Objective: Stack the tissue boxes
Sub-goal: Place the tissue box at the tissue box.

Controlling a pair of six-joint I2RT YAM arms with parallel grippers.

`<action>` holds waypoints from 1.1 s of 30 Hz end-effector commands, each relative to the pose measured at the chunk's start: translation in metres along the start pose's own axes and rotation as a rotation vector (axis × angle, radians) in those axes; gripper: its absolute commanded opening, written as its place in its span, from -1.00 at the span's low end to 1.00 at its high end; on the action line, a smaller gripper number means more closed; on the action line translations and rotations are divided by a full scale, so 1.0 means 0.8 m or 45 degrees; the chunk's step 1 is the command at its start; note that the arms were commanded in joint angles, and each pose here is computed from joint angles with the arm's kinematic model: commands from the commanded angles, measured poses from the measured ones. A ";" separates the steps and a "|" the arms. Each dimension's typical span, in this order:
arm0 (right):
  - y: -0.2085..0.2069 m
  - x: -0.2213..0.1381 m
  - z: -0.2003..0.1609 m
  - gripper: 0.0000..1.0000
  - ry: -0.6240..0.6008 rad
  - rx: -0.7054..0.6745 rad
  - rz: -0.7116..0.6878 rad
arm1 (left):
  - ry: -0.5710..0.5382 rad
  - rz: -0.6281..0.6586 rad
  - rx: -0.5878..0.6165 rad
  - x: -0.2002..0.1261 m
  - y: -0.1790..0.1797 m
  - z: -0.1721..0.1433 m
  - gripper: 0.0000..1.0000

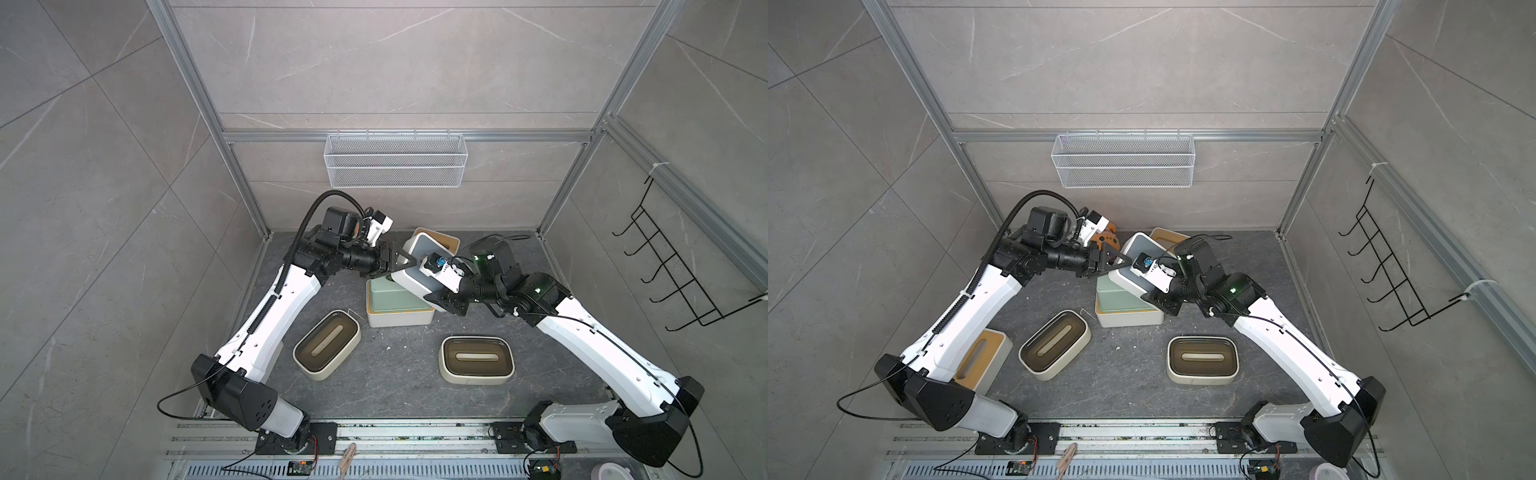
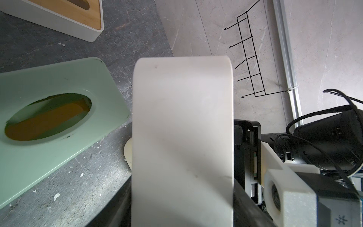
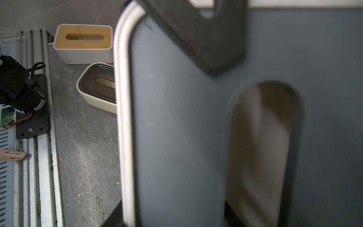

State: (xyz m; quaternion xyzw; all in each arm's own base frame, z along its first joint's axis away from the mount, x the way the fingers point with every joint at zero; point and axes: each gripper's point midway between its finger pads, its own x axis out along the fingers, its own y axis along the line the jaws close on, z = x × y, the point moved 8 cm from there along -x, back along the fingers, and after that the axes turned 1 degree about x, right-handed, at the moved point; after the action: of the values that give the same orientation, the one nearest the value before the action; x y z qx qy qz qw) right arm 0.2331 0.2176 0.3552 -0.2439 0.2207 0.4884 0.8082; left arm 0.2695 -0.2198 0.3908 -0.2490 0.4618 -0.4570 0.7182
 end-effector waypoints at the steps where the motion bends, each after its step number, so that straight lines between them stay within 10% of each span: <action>1: -0.002 -0.012 0.030 0.14 -0.107 -0.011 0.008 | -0.092 -0.040 0.030 -0.016 -0.020 0.001 -0.31; 10: -0.010 -0.018 0.044 1.00 -0.133 0.026 -0.036 | -0.280 -0.029 -0.001 -0.039 -0.035 0.007 -0.42; 33: -0.020 -0.094 0.010 1.00 -0.349 0.470 -0.530 | -0.519 -0.062 -0.344 -0.087 0.021 0.028 -0.44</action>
State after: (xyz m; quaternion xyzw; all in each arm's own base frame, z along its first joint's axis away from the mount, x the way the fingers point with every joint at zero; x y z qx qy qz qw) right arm 0.2158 0.1773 0.4093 -0.1074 0.1438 0.3530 0.9182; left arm 0.2987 -0.1523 0.3874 -0.4302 0.4061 -0.2894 0.7525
